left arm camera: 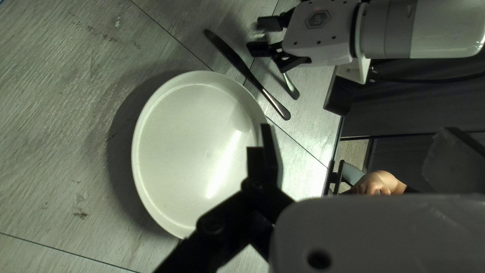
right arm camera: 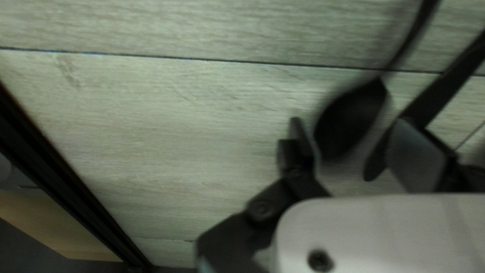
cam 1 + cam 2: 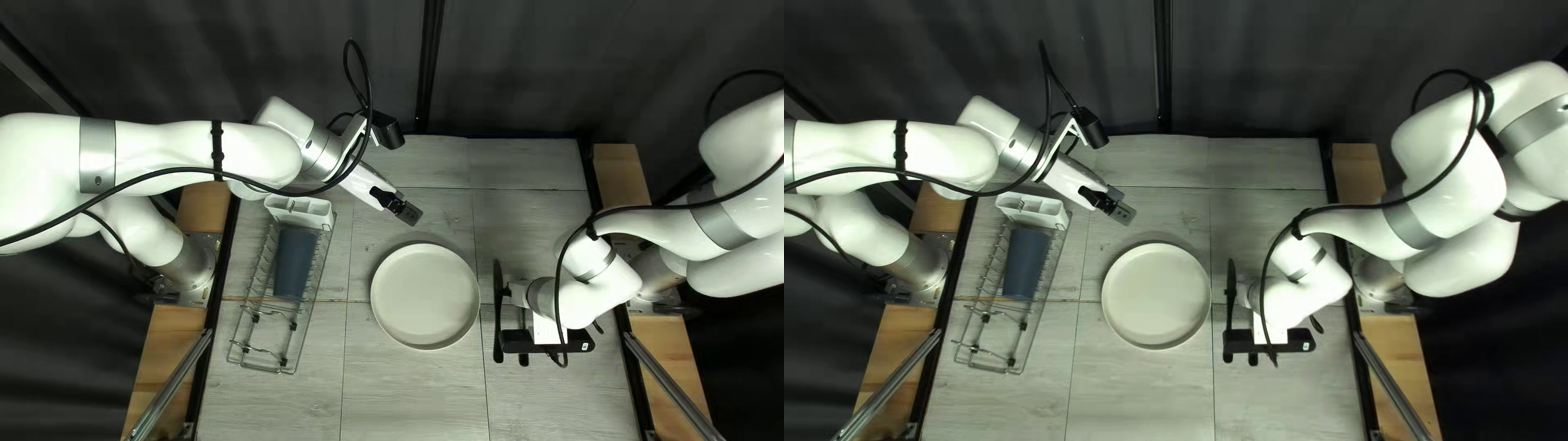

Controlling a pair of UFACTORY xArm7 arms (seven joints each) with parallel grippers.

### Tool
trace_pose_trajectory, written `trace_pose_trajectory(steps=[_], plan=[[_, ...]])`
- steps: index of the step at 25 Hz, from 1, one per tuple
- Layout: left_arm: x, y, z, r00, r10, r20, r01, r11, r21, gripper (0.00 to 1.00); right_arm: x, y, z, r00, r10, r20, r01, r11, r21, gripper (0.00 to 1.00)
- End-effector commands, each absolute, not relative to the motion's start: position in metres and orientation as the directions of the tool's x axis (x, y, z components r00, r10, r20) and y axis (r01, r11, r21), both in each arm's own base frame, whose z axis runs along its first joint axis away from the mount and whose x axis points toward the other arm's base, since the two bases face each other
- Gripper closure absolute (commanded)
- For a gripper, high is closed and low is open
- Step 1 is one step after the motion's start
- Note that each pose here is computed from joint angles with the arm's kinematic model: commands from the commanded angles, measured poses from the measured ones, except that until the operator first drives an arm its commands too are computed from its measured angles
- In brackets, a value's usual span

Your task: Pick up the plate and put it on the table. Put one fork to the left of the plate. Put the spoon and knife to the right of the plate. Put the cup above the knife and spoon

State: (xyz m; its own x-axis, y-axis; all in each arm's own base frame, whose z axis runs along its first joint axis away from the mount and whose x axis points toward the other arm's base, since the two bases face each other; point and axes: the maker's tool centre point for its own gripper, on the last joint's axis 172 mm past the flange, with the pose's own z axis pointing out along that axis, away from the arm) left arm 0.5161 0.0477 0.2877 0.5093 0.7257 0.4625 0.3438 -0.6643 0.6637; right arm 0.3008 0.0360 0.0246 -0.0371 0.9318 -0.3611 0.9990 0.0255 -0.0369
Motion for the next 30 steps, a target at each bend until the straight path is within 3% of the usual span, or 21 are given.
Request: trace_pose_trajectory(steps=[1,4,12,23,30], plan=[[0.516,0.048,0.288,0.509,0.726,0.463,0.344,-0.664,0.664,0.00,0.294,0.028,0.057,-0.015,0.928,-0.372,1.000,0.008,-0.020,0.00],[0.516,0.048,0.288,0.509,0.726,0.463,0.344,-0.664,0.664,0.00,0.295,0.025,0.093,0.009,0.925,-0.379,1.000,-0.008,0.005,0.00],[0.516,0.048,0.288,0.509,0.726,0.463,0.344,-0.664,0.664,0.00,0.303,0.005,0.189,0.259,0.922,-0.288,0.962,-0.221,0.159,0.00],[0.516,0.048,0.288,0.509,0.726,0.463,0.344,-0.664,0.664,0.00,0.292,-0.059,0.317,0.721,0.692,0.018,0.657,-0.692,0.298,0.00],[0.516,0.048,0.288,0.509,0.726,0.463,0.344,-0.664,0.664,0.00,0.287,-0.055,0.334,0.765,0.641,0.065,0.589,-0.737,0.330,0.00]])
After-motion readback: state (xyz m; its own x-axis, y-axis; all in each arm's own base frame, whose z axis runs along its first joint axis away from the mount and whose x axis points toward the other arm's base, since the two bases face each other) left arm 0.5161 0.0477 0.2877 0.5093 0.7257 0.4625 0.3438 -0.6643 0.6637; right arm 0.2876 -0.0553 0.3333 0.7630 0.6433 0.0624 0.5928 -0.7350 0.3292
